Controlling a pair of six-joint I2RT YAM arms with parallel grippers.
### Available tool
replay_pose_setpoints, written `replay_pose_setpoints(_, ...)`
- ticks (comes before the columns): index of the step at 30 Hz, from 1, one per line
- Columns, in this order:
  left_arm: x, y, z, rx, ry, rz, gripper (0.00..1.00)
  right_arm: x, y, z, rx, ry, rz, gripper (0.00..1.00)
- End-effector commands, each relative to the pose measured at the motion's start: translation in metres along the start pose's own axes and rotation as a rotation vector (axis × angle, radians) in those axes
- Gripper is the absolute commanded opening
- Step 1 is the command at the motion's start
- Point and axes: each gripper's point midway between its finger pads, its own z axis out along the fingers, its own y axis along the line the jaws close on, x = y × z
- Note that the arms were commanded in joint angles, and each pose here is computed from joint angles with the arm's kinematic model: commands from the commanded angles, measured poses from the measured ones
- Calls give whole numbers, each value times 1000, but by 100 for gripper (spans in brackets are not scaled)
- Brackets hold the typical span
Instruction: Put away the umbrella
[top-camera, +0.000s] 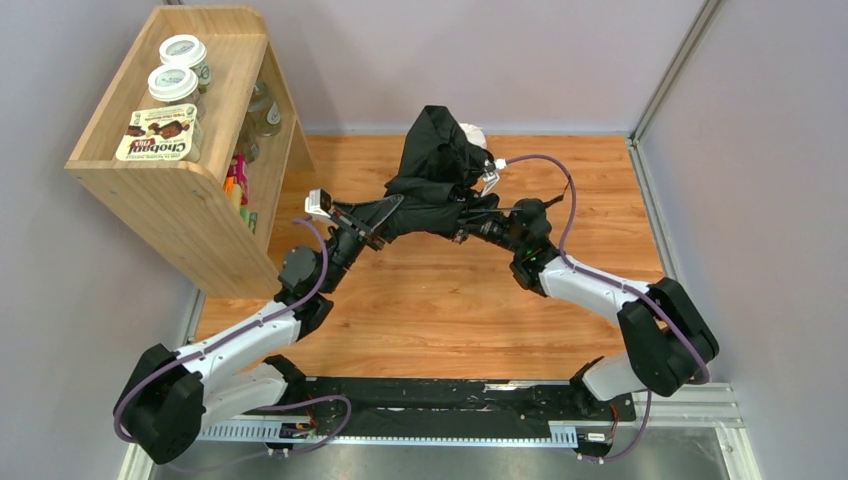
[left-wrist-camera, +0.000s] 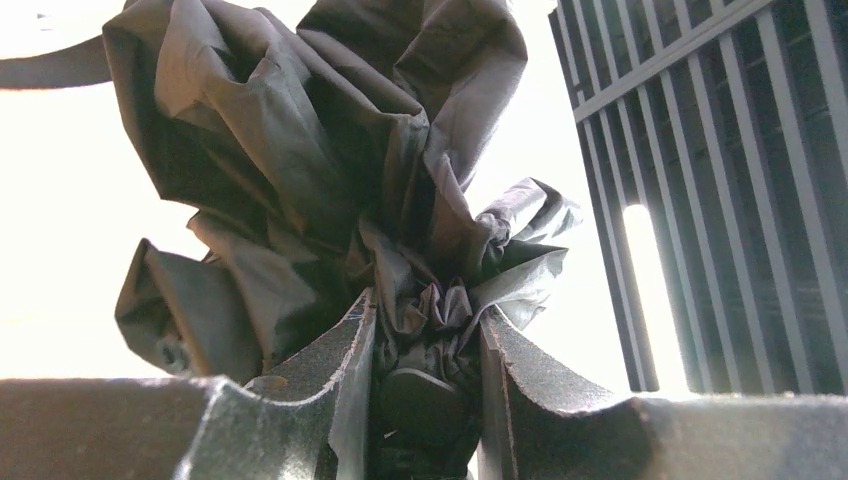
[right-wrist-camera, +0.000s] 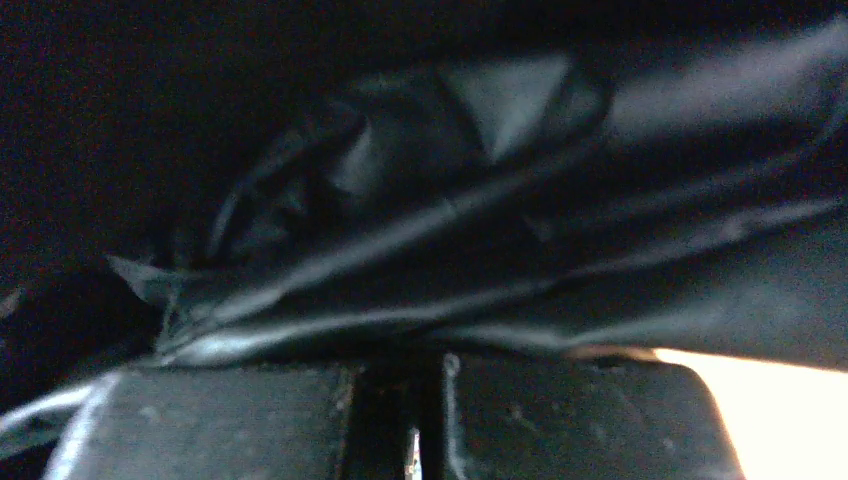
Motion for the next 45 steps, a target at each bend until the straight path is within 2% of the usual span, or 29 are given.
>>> replay_pose_setpoints(1, 33, -51, -26, 174, 168, -80, 0, -30, -12, 0, 20, -67, -23, 0)
replay_pose_setpoints(8, 52, -4, -32, 67, 298, -59, 0, -41, -29, 2, -54, -114, -31, 0)
replay_pose_setpoints(13, 43, 42, -35, -3, 261, -19, 0, -12, -88, -16, 149, -31, -42, 1)
replay_pose_setpoints(18, 29, 37, -18, 88, 200, 24, 0, 22, -107, -36, 173, 17, 43, 24)
replay_pose_setpoints(23, 22, 4, 12, 171, 200, 50, 0, 47, -121, -57, 301, 103, 106, 46)
replay_pose_setpoints(29, 10, 0, 22, 118, 182, 104, 0, 76, -127, -103, 497, 188, 131, 68)
replay_pose_setpoints(34, 2, 1, 19, 80, 185, 135, 0, 75, -112, -142, 626, 150, 130, 87)
replay_pose_setpoints(37, 1, -1, 16, 70, 184, 165, 0, 58, -91, -170, 723, 87, 92, 89)
replay_pose_setpoints(42, -8, 6, 6, 15, 184, 209, 0, 4, -26, -220, 842, -80, -115, 93)
replay_pose_setpoints(43, -7, 8, 3, -6, 201, 218, 0, -18, 1, -224, 826, -134, -187, 92)
replay_pose_setpoints(45, -4, 11, 0, -32, 234, 245, 0, -41, 39, -223, 783, -109, -326, 91)
